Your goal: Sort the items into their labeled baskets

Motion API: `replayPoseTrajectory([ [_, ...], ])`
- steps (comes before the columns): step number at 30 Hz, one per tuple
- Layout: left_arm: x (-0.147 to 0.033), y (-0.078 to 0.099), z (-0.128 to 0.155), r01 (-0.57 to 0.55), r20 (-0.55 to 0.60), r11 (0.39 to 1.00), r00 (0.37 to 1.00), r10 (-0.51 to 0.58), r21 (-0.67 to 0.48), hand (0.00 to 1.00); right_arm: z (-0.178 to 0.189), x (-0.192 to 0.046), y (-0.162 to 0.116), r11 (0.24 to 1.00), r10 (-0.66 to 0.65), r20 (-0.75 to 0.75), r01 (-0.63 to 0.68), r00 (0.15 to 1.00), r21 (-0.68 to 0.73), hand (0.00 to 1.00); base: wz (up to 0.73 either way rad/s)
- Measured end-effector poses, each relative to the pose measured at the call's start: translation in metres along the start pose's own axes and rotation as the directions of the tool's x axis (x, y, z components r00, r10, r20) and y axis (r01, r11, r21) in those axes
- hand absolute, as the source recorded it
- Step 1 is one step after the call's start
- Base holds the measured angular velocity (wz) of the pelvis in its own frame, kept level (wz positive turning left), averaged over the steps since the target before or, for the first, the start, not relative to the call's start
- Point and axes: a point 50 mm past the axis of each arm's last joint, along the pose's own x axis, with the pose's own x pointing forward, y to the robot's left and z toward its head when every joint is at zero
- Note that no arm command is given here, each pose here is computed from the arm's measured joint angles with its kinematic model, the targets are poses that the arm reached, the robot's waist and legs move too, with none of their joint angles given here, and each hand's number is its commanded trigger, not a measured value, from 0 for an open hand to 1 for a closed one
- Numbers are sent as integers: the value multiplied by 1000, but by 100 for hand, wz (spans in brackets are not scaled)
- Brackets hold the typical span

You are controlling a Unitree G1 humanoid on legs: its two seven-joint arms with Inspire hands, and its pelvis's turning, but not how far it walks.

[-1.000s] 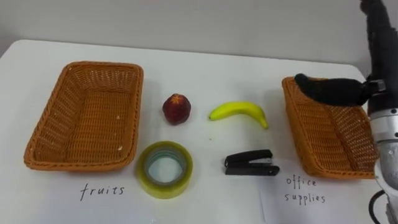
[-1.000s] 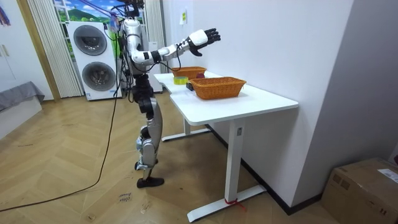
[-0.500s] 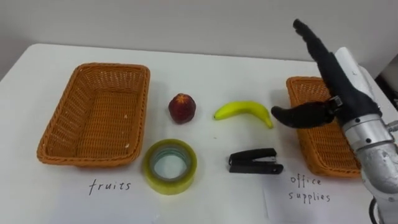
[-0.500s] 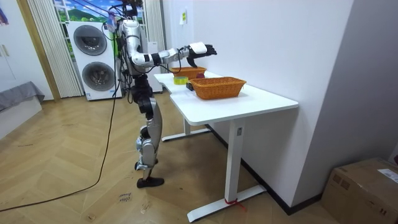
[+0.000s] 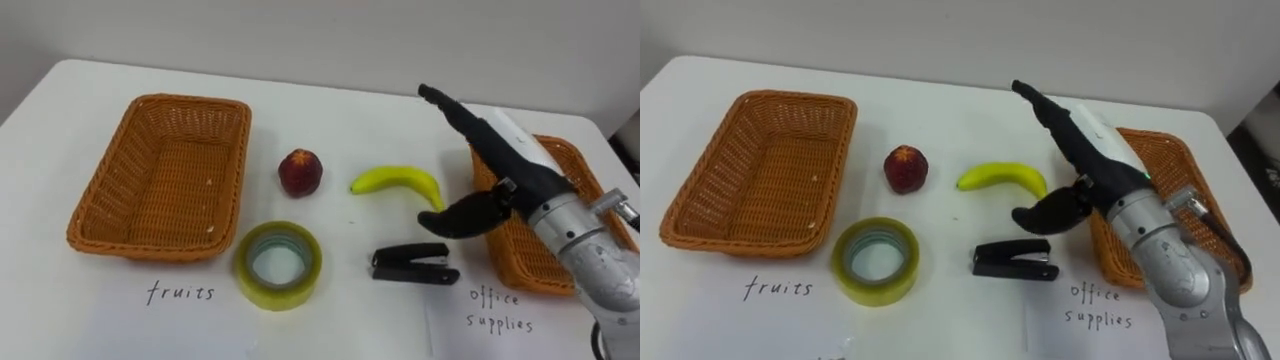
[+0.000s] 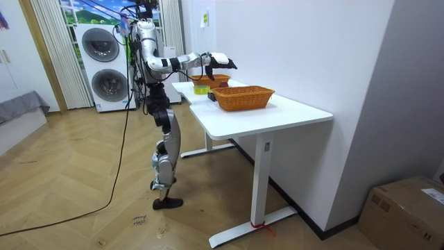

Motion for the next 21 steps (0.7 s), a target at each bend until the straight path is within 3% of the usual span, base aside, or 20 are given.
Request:
replayPoseTrajectory([
  [4, 1, 3, 2, -6, 5, 1000, 1000, 6, 6, 0, -9, -1, 11, 995, 99, -57, -98, 993, 26, 0, 0],
  [21, 1, 5, 6, -11, 14, 1000, 1000, 11, 12, 0, -9, -2, 26, 953, 301, -70, -298, 951, 53, 0, 1],
])
